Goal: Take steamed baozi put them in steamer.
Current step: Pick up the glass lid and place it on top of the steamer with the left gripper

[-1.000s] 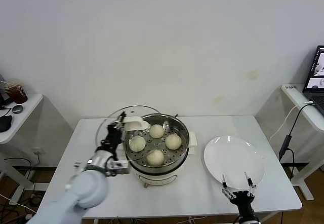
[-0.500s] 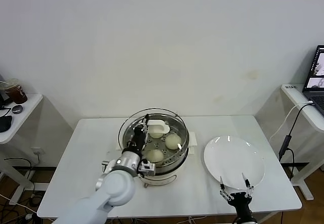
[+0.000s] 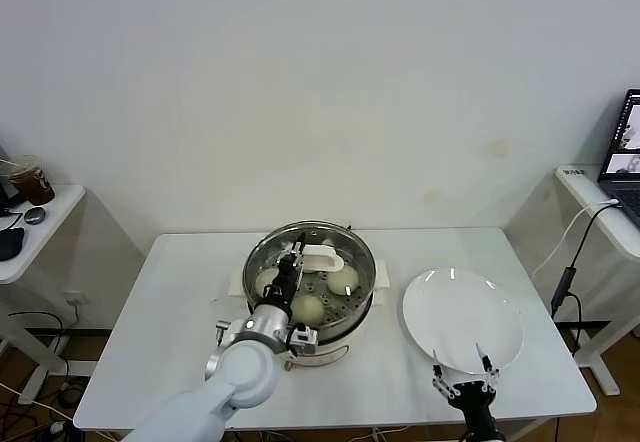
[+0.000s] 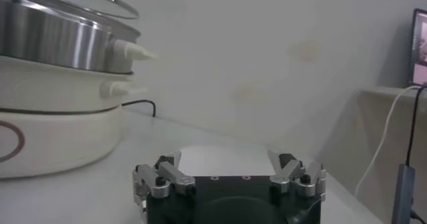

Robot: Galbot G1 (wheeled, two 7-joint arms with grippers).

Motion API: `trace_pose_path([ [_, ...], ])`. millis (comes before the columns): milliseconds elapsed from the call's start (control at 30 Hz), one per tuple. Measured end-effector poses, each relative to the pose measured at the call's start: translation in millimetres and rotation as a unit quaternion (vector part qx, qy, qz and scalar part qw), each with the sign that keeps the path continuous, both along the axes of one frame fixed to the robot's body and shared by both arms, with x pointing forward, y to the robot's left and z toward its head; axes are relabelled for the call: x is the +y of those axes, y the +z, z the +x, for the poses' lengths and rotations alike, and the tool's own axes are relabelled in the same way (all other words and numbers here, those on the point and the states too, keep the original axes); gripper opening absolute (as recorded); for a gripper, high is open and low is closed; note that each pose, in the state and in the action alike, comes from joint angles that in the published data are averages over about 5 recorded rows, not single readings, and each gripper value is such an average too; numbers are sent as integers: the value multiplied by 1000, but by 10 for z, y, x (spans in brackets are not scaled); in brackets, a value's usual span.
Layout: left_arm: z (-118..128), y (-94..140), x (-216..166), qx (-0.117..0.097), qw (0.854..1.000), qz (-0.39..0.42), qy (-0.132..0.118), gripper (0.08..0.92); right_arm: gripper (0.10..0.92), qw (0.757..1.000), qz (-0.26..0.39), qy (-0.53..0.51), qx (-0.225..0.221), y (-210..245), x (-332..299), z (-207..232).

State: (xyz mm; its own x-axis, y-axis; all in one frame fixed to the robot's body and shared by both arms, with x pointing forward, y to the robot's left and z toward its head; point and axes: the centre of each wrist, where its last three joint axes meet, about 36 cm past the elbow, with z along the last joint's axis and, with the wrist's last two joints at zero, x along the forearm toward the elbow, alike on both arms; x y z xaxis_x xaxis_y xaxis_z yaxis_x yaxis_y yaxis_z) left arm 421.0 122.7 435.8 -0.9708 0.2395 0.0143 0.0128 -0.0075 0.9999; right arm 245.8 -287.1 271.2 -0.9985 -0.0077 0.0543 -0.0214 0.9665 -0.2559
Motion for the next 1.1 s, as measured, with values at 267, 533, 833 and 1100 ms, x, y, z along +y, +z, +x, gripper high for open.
trace_pose_path([
  [267,56,-78,14,5,1000,8,2,165,823,1000,-2,3,0,8,-11,-10],
  [533,104,-136,63,12,1000,11,8,165,823,1000,-2,5,2,-9,-4,-8],
  [833,90,-146,76,20,1000,-1,7,182,823,1000,-1,6,3,-16,4,-13],
  [1100,4,-101,126,30,999,-42,1,386,823,1000,-1,7,4,-19,18,-15],
])
